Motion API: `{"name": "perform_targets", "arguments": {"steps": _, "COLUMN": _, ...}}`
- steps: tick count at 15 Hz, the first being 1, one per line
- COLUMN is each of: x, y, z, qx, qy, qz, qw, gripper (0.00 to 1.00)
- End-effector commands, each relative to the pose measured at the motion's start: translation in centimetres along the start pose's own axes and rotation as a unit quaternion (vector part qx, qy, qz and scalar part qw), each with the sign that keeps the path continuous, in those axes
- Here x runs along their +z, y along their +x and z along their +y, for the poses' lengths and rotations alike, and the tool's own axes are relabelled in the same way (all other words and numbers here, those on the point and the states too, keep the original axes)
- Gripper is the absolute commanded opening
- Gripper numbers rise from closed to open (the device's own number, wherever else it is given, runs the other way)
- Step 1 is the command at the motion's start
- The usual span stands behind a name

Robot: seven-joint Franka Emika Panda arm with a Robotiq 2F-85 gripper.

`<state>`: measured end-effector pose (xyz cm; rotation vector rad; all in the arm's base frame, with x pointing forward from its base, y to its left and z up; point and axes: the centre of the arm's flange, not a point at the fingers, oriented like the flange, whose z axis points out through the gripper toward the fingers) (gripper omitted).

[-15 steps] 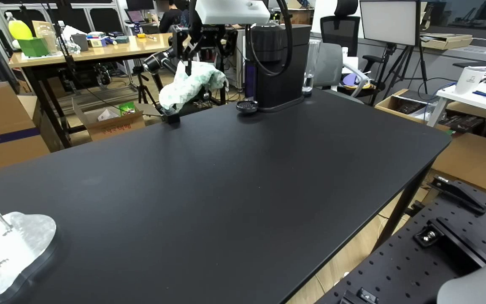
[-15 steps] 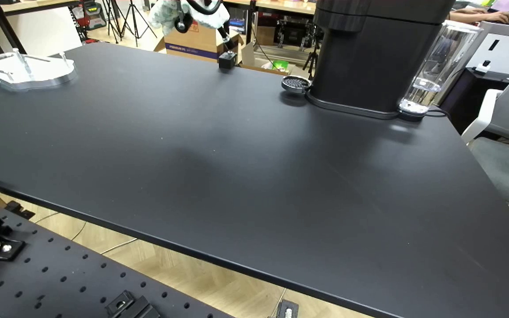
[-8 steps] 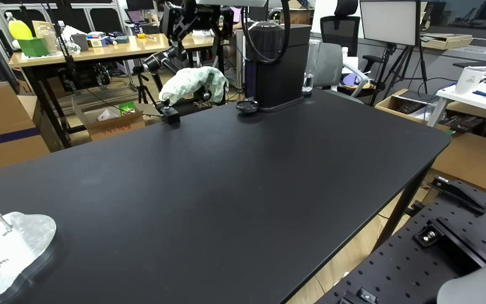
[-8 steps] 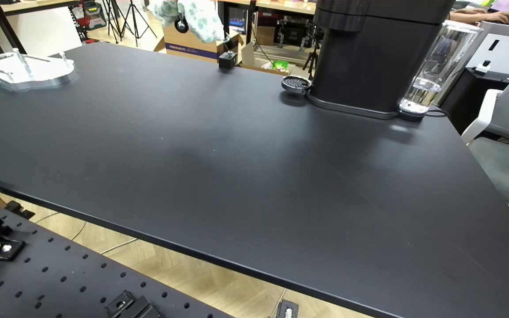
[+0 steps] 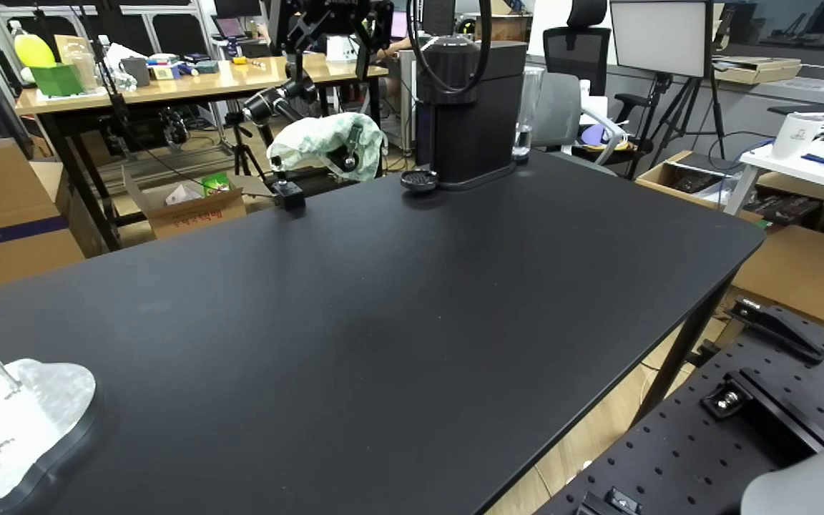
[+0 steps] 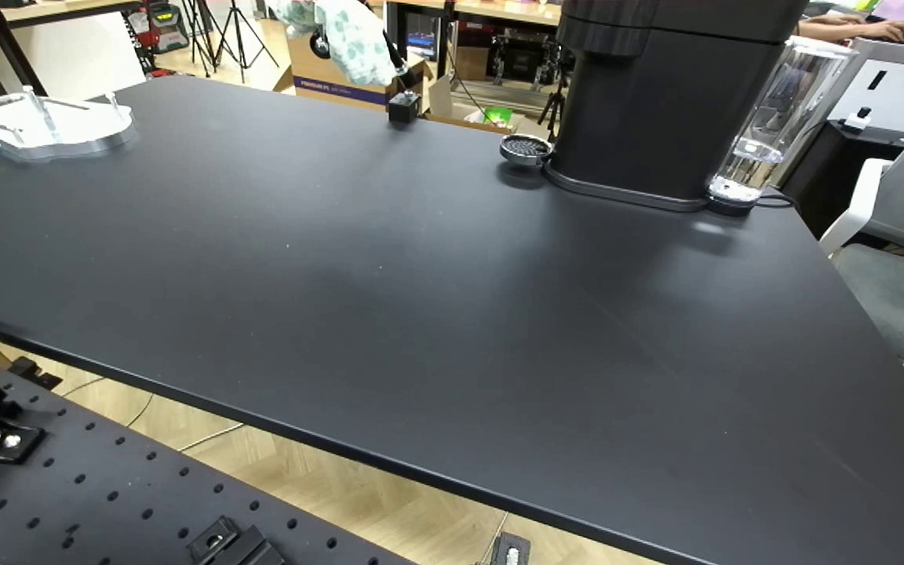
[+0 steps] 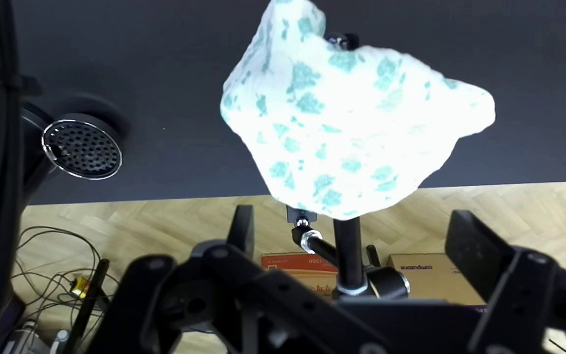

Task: Hang the cloth on the stand

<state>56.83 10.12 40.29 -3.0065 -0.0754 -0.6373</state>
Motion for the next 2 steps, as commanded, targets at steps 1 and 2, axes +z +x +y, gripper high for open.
{"name": "perform_targets", "arguments": {"steps": 1, "x": 0.08, "y": -0.02, "z": 0.0, "qx": 0.0, "qy": 0.0, "qz": -0.001, "qw": 1.0, "gripper": 1.0}}
{"name": "perform_targets", "arguments": {"steps": 2, "x": 0.11, "y": -0.03, "z": 0.01, "qx": 0.0, "qy": 0.0, "qz": -0.001, "qw": 1.0, "gripper": 1.0}}
